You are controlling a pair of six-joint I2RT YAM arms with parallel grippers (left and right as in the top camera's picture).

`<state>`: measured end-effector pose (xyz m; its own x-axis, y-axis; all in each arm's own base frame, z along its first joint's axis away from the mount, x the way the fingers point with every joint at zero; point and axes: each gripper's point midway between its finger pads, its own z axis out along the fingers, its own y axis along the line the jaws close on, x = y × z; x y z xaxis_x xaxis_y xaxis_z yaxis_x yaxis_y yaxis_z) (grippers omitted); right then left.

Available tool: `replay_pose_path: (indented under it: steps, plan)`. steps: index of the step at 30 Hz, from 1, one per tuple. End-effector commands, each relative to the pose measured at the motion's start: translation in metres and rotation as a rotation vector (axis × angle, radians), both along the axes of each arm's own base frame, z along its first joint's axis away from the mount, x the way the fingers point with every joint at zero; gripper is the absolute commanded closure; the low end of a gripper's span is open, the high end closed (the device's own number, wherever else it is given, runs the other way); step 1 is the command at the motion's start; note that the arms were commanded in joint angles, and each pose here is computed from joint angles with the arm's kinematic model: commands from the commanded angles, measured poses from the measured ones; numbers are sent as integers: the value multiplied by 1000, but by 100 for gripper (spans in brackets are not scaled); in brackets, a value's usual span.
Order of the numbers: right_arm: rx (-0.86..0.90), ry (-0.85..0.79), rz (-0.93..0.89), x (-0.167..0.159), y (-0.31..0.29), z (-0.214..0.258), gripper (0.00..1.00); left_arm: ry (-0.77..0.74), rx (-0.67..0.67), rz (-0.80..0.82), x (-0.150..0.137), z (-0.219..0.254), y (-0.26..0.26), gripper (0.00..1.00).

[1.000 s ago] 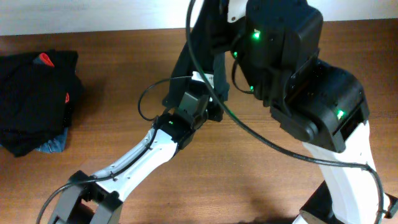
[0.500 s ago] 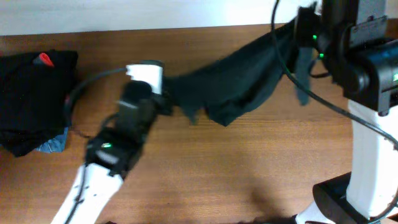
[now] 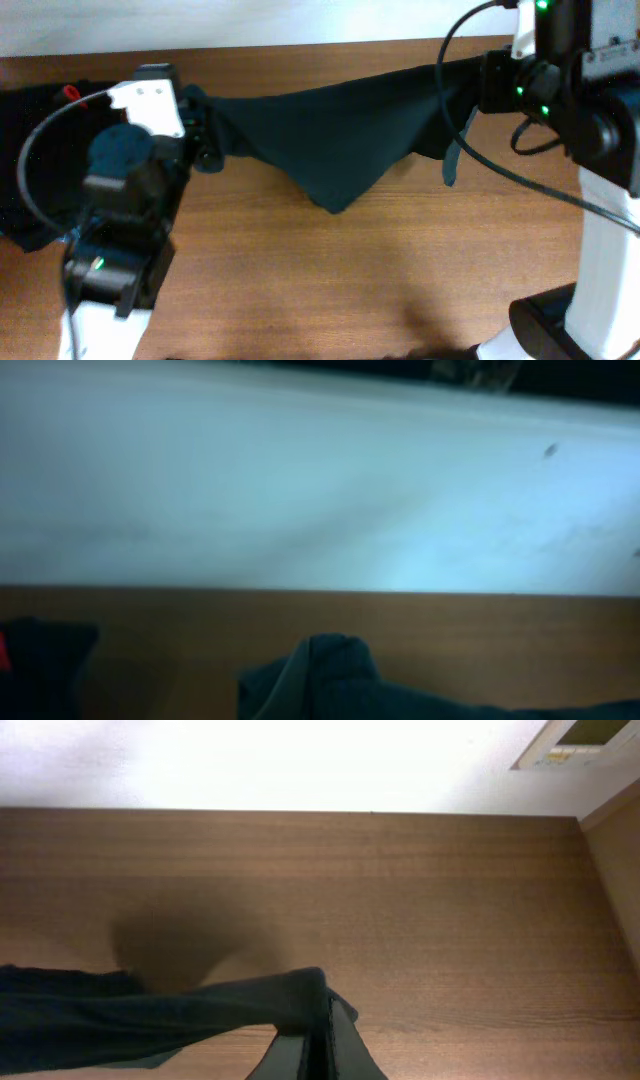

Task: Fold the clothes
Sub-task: 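Stretch the shirt between both grippers and lower it onto the table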

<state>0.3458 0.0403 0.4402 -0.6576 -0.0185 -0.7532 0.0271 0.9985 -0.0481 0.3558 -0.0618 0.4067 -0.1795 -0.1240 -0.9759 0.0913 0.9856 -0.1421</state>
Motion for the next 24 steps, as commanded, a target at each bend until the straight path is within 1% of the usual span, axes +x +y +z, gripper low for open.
replay_pose_path:
  steps: [1, 4, 7, 9, 13, 16, 19, 20, 21, 22, 24]
  plan:
    - [37, -116, -9, -31, -9, 35, 96, -115, -5, -5, -38, 54, 9, 100]
    - [47, -164, -9, -51, -13, 50, 96, -153, -12, -5, -70, 75, 16, 100]
    - [44, -159, -7, -55, -14, 49, 96, -165, -15, -5, -77, 79, 18, 100]
    - [38, -131, -7, -50, -13, 42, 96, -139, -9, -5, -73, 72, 17, 100]
    - [14, -42, -5, -30, -9, 18, 96, -21, 16, -6, -42, 39, 10, 100]
    - [-14, 34, 5, -6, -4, -5, 96, 85, 39, -7, -11, 6, 3, 100]
    - [-43, 141, -11, 33, -5, -44, 96, 183, 98, -17, 34, -37, -6, 100]
    - [-47, 182, -35, 63, -11, -68, 96, 208, 171, -35, 71, -65, -13, 100]
    - [-47, 188, -38, 81, -13, -79, 96, 212, 186, -36, 84, -74, -14, 100]
    - [-49, 178, 1, 107, -11, -92, 96, 199, 208, -31, 108, -87, -14, 100]
    - [-37, 136, 51, 155, -12, -113, 96, 156, 205, -3, 146, -98, -6, 100]
